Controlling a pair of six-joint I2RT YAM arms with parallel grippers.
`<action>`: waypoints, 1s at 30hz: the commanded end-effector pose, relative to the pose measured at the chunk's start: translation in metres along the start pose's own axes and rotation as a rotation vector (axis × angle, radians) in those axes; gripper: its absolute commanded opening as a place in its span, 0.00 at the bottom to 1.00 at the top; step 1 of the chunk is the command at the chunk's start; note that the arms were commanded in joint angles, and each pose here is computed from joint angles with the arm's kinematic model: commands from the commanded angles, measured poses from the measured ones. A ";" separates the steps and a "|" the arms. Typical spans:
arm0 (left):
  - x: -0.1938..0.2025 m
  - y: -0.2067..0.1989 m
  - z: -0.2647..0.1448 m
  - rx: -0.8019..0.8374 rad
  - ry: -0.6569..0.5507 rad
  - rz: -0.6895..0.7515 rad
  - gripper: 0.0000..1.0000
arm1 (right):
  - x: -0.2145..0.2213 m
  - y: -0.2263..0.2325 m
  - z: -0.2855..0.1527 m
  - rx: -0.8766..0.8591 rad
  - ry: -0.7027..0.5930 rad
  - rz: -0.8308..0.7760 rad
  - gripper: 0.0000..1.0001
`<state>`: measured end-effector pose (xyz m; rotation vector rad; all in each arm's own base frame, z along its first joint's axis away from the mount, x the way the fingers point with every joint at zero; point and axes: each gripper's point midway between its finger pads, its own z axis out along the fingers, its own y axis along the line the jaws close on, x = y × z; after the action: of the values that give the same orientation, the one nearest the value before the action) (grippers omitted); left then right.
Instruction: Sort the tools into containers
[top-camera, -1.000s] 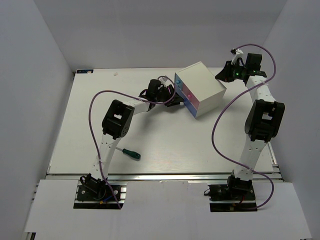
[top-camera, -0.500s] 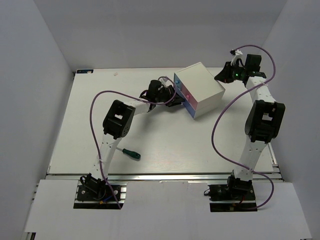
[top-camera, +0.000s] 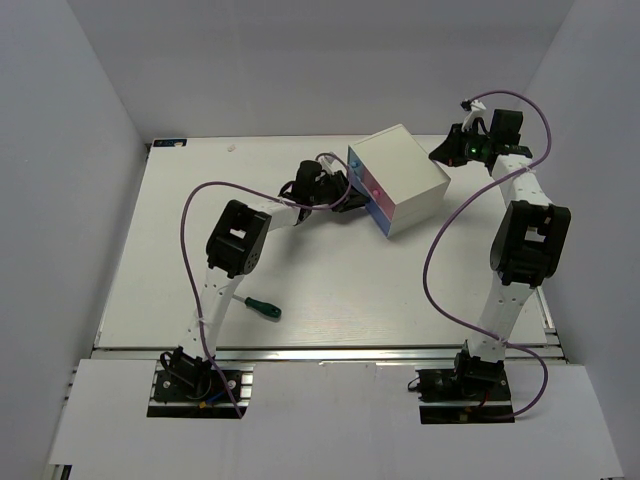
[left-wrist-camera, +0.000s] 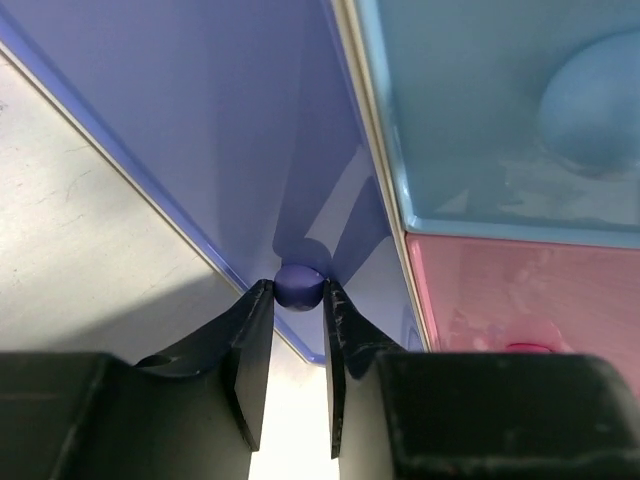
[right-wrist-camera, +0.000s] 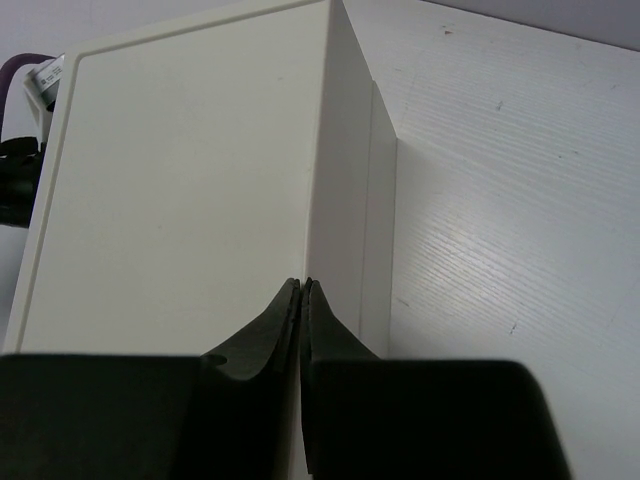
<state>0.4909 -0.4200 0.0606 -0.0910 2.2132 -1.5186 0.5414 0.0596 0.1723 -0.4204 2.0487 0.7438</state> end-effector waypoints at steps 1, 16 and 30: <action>-0.008 -0.023 0.006 0.080 -0.050 0.031 0.34 | 0.144 0.039 0.012 -0.066 0.416 0.349 0.03; -0.006 -0.026 0.000 0.093 -0.070 0.004 0.11 | 0.149 0.037 0.014 -0.043 0.430 0.352 0.00; 0.003 -0.008 -0.042 0.036 -0.074 0.010 0.09 | 0.152 0.024 0.017 0.016 0.442 0.341 0.00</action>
<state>0.4754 -0.4001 0.0574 -0.1621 2.1377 -1.5476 0.5382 0.0742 0.1720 -0.4129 2.0617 0.7657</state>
